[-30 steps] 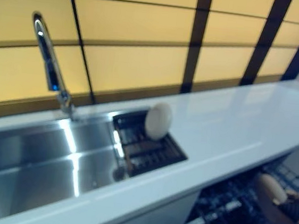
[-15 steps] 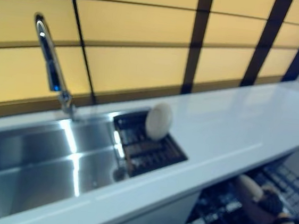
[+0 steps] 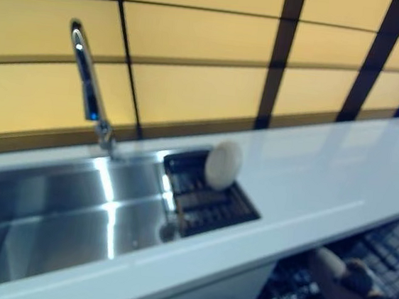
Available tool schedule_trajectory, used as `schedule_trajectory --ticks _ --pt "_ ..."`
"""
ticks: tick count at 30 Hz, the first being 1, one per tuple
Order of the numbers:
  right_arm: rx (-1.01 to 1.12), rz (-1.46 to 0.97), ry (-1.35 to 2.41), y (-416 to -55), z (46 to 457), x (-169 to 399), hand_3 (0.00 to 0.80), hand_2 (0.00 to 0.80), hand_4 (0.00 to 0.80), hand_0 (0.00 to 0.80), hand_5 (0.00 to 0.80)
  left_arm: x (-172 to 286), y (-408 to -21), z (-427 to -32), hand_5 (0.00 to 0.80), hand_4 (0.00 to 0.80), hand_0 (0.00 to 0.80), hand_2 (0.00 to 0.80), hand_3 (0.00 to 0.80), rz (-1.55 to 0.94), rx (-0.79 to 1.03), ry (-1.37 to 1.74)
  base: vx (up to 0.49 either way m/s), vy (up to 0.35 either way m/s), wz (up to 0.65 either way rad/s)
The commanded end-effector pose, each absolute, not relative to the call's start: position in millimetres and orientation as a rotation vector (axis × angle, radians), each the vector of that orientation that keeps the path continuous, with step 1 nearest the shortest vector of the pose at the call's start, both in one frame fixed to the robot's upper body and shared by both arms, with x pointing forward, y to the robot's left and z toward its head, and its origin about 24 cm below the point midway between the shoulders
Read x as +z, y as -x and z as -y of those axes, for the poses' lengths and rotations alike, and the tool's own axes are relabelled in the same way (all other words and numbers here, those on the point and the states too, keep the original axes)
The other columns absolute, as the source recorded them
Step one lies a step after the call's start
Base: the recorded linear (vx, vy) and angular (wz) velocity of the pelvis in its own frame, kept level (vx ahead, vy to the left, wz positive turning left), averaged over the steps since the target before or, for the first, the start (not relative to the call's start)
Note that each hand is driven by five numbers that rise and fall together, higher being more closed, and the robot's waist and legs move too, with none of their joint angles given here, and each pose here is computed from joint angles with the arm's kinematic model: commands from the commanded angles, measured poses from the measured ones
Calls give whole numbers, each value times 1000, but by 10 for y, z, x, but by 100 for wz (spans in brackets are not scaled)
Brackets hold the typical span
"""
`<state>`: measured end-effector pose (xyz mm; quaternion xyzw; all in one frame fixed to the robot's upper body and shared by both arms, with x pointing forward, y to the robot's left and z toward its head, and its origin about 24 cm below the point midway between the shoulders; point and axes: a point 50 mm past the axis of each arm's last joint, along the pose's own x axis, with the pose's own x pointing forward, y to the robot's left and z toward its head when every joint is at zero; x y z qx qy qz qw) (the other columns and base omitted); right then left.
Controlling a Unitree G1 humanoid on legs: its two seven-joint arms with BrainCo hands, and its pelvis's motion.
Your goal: Take plates into dishwasher
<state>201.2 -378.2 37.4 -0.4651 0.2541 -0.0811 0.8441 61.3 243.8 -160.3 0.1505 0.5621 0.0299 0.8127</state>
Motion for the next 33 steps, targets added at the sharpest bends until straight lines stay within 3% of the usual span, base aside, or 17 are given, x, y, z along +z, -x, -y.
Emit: schedule_trajectory --ticks 1,33 --pt "-237 -406 1033 -2289 3813 675 800 800 800 800 800 -1466 -913 -2711 0 0 0 0 0 -1117 120 -386 0 0 0" --pt "-337 -545 1001 -2086 4045 500 800 800 800 800 800 -1426 -981 -2754 0 0 0 0 0 -1085 118 -393 -2 -2 1"
